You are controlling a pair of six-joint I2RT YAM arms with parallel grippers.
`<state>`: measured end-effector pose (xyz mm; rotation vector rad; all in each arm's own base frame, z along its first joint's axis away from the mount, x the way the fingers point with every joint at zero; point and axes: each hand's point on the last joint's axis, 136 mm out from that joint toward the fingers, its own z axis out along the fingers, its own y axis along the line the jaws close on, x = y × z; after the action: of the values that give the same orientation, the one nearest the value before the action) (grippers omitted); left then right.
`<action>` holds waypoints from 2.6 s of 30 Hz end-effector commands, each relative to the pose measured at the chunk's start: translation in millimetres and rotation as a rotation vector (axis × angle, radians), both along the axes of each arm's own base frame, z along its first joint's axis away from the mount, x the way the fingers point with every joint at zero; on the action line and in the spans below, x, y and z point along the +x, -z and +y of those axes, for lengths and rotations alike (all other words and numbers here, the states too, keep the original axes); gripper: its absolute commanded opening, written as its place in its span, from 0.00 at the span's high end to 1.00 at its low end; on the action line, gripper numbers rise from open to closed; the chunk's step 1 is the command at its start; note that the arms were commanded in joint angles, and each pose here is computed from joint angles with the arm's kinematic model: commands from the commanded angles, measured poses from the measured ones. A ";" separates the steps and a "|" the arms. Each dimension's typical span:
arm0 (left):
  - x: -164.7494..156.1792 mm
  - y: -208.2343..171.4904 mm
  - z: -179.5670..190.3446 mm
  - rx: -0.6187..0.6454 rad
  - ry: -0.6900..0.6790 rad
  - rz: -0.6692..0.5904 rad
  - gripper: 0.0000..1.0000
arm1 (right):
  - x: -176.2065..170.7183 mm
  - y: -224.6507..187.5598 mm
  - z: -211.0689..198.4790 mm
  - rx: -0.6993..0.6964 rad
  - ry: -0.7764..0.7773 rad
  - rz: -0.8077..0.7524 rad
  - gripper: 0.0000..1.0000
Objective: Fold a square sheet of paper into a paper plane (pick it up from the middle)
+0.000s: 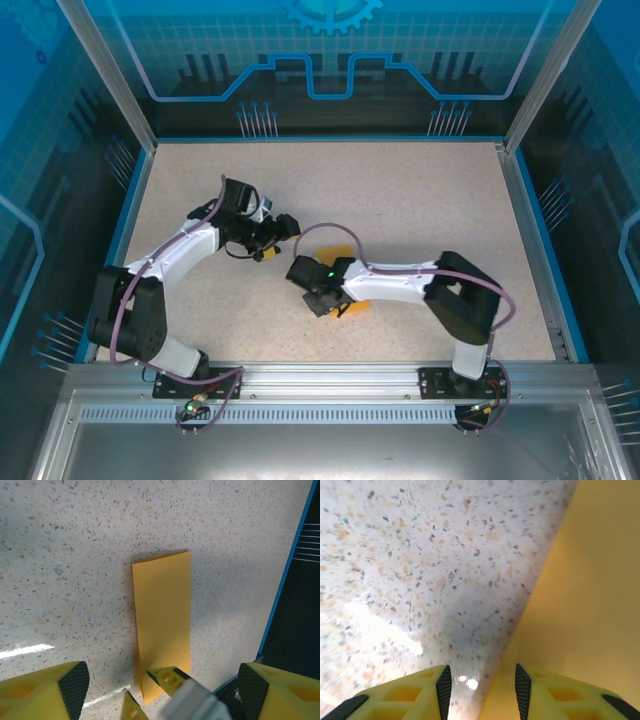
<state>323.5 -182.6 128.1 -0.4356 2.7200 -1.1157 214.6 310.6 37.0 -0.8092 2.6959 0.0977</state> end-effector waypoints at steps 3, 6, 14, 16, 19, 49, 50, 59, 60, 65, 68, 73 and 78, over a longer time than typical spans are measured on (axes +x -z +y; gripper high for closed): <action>-5.1 0.6 -12.4 -0.064 0.049 -0.006 0.19 | 9.6 -42.1 -11.2 0.278 0.031 0.059 0.56; -9.9 1.8 -22.3 -0.056 0.070 -0.013 0.20 | 18.4 -45.0 -37.4 0.361 0.104 0.102 0.56; -29.6 17.2 -70.1 0.007 0.148 -0.036 0.22 | 22.4 -25.6 -88.3 0.466 0.261 0.202 0.55; -31.2 28.4 -72.9 0.035 0.147 -0.029 0.23 | 20.1 -20.0 -95.8 0.479 0.297 0.222 0.55; -29.3 37.6 -77.1 0.056 0.141 -0.049 0.26 | 15.9 -12.2 -107.2 0.464 0.354 0.226 0.54; -36.6 106.2 -90.0 0.299 0.267 0.016 0.63 | -7.3 -0.1 -93.3 0.545 0.444 0.392 0.64; -37.3 106.9 -89.3 0.299 0.269 0.019 0.64 | -7.5 -1.7 -92.7 0.548 0.443 0.391 0.65; -38.0 108.8 -87.3 0.317 0.278 0.019 0.73 | -7.9 -10.7 -87.1 0.568 0.433 0.388 0.80; -37.6 108.5 -87.2 0.317 0.279 0.019 0.74 | -7.1 -12.4 -85.4 0.572 0.430 0.387 0.82; -39.0 110.9 -86.8 0.323 0.284 0.028 0.79 | -5.9 -16.2 -83.7 0.570 0.424 0.380 0.86; -38.5 113.2 -86.3 0.329 0.287 0.033 0.81 | -5.8 -16.3 -85.0 0.557 0.426 0.379 0.87; -38.3 117.6 -86.6 0.338 0.297 0.044 0.82 | -6.4 -14.2 -84.9 0.523 0.422 0.380 0.88; -39.3 118.9 -86.9 0.340 0.304 0.048 0.86 | -2.4 -20.0 -78.5 0.537 0.411 0.370 0.88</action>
<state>285.7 -268.8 14.7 -0.0335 2.9855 -0.7106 209.9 226.2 49.8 -0.0464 2.8863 0.9041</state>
